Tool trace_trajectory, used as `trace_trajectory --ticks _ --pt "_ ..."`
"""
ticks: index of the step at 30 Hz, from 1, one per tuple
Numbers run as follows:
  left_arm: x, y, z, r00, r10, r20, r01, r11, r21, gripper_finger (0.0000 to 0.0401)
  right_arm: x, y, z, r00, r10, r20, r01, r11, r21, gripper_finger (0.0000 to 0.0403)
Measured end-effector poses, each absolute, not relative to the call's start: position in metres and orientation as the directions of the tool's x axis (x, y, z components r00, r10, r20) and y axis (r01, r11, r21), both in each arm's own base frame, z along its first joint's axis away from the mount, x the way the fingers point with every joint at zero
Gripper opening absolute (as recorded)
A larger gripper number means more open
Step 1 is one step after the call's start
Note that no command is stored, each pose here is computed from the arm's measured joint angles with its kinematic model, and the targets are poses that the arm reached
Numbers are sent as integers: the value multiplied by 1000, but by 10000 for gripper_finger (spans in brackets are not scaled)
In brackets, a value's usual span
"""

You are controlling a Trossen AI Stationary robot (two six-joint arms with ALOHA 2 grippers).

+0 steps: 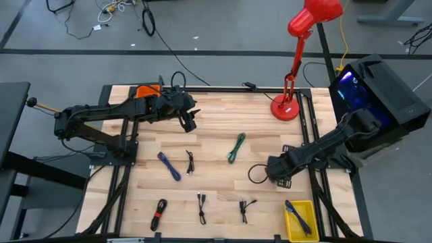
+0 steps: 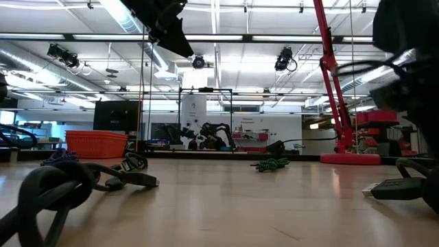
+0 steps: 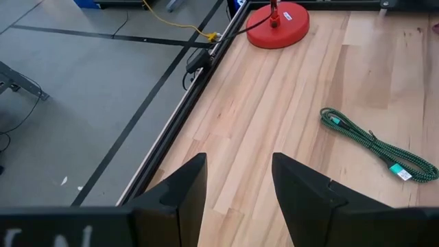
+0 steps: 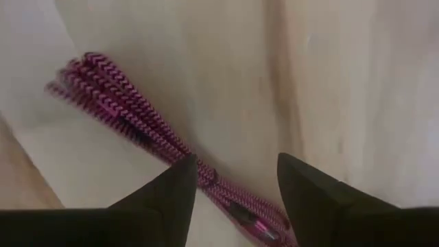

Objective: Pick & Place USB Port
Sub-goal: Put the pink patterned charger cable into the yellow bin

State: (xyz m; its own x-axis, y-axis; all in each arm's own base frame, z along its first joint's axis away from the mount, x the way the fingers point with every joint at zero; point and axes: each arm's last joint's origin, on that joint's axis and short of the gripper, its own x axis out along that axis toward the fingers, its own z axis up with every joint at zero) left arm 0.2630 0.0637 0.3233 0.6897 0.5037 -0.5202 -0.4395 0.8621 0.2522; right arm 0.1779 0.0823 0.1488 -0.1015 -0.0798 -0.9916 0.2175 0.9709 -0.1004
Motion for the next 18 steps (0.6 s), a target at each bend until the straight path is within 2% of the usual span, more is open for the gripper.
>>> trace_trajectory --ticks 4,12,18 --pt "263 64 323 690 504 -519 -440 862 252 172 173 80 142 -143 -73 -987 218 971 -103 206" --pt "265 64 324 696 506 -509 -444 861 249 172 180 72 143 -111 -81 -990 214 971 -103 206" --pt "269 66 316 679 504 -534 -437 862 258 172 190 59 151 -124 -26 -992 222 973 -54 206"
